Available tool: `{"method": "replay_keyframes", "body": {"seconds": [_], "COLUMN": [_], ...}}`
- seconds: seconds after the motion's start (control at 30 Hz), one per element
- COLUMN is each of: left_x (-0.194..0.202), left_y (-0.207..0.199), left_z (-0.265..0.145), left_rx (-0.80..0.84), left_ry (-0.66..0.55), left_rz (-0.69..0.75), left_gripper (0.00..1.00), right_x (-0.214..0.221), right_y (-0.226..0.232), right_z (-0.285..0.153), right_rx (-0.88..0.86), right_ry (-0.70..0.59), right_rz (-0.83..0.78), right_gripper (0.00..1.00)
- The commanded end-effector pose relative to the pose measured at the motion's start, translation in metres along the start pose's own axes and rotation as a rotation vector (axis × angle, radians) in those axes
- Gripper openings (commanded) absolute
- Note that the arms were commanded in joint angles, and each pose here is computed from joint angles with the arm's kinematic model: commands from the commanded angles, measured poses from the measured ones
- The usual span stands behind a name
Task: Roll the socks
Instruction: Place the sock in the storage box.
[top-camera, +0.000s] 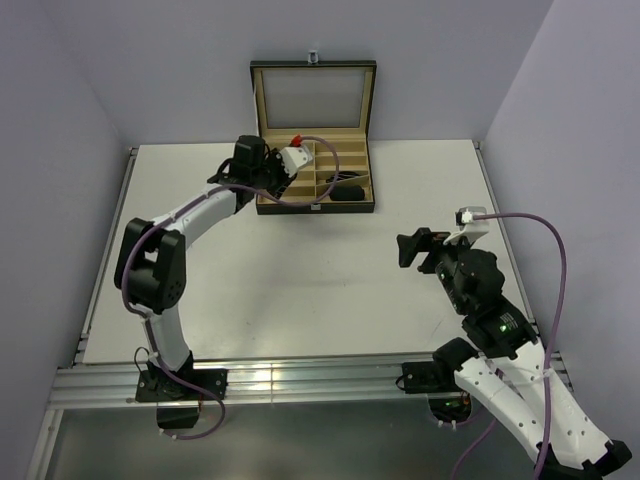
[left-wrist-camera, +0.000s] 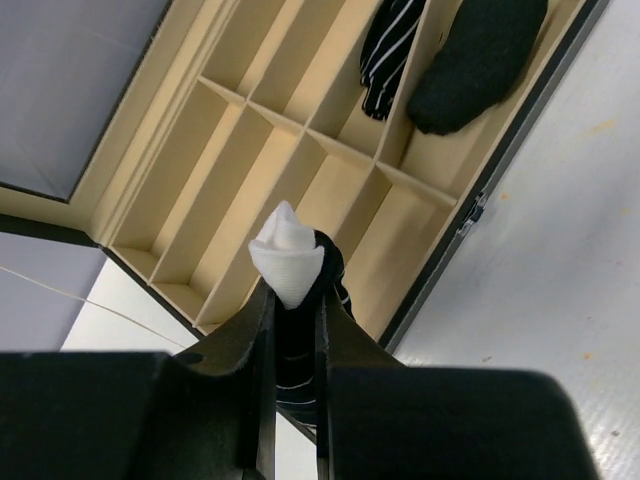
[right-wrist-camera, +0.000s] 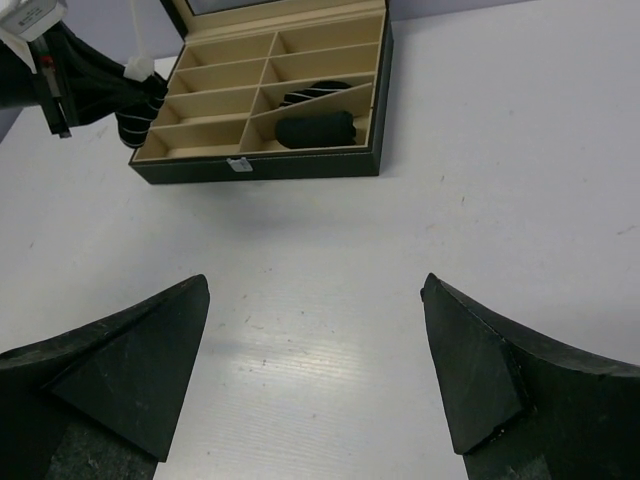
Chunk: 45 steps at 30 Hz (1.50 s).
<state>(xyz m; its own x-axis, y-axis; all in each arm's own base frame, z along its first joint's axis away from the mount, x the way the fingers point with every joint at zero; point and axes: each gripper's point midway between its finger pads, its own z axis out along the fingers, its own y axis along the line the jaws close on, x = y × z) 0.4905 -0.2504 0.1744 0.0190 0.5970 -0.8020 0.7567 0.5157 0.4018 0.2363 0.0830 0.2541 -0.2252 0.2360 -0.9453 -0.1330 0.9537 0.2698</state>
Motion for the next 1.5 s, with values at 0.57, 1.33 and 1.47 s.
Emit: {"method": "replay_keyframes", "body": {"seconds": [0.57, 1.33, 1.47], "left_x": [0.038, 0.091, 0.098], "left_y": [-0.006, -0.039, -0.041], "left_z": [0.038, 0.045, 0.047], "left_rx": [0.122, 0.363, 0.373], "left_ry": [-0.108, 0.1, 0.119], "left_rz": [0.118, 0.147, 0.165], "left_gripper": [0.0, 0.06, 0.07], "right_x": [0.008, 0.016, 0.018], "right_y": [-0.002, -0.003, -0.003], "right_z": [0.008, 0.011, 0.013], "right_rx": [0.01, 0.009, 0.008], "right_ry": [0.043, 0.062, 0.067], "right_rz": [-0.06, -0.071, -0.073], "right_gripper": [0.94, 0.93, 0.93]}}
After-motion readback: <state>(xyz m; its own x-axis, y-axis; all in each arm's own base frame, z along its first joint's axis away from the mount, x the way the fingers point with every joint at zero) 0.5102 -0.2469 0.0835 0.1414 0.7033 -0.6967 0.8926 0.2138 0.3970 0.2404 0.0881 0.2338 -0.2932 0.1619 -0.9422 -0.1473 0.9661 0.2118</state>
